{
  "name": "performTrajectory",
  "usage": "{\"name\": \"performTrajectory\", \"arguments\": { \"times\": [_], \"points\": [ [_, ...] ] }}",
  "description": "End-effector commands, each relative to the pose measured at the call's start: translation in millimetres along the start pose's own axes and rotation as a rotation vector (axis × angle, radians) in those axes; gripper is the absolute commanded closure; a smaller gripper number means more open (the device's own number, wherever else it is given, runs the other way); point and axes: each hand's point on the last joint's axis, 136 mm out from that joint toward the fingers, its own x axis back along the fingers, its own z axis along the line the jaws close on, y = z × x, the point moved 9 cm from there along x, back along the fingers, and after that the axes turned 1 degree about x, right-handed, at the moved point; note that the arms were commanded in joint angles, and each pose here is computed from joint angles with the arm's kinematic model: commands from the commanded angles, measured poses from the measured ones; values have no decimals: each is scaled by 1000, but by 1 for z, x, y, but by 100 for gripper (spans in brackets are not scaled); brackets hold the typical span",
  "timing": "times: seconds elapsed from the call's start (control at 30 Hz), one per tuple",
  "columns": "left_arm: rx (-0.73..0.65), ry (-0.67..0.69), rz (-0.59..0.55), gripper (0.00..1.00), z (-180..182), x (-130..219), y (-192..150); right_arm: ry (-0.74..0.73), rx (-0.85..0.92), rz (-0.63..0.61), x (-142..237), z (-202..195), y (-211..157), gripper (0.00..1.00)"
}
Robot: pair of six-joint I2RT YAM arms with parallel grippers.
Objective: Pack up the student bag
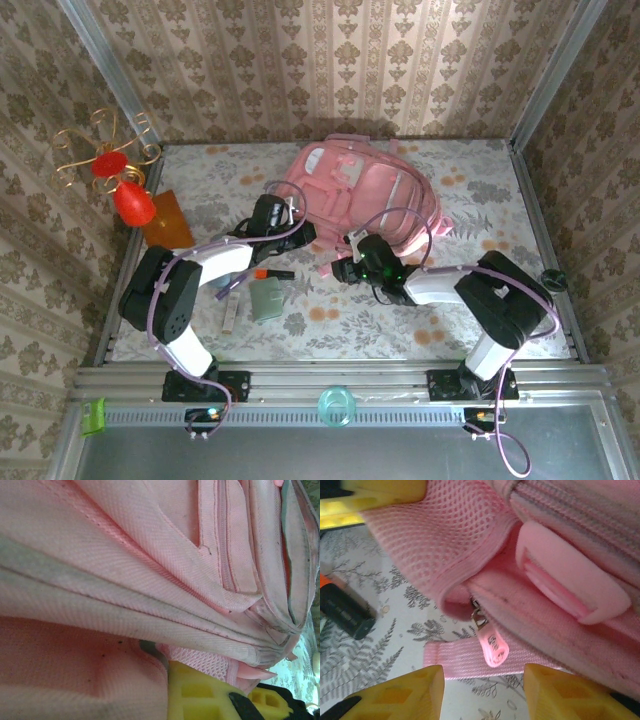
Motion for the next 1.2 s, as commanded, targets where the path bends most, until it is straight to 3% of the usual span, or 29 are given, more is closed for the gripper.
{"name": "performTrajectory", "arguments": {
  "times": [0.0, 0.2, 0.57, 0.83, 1.17],
  "points": [
    [-67, -120, -10, 100, -31, 14, 11, -40, 15, -130, -8, 1, 11, 54],
    [-62, -123, -10, 100, -32, 13, 11, -129, 41, -165, -19, 2, 8, 55],
    [-61, -120, -6, 100, -31, 13, 10, -197, 75, -229, -30, 7, 11, 72],
    [-68, -91, -9, 100, -25, 11, 10, -184, 64, -235, -18, 10, 4, 100],
    [-88, -2, -28, 100, -2, 15, 18, -221, 19, -160, 6, -6, -21, 100]
  ]
}}
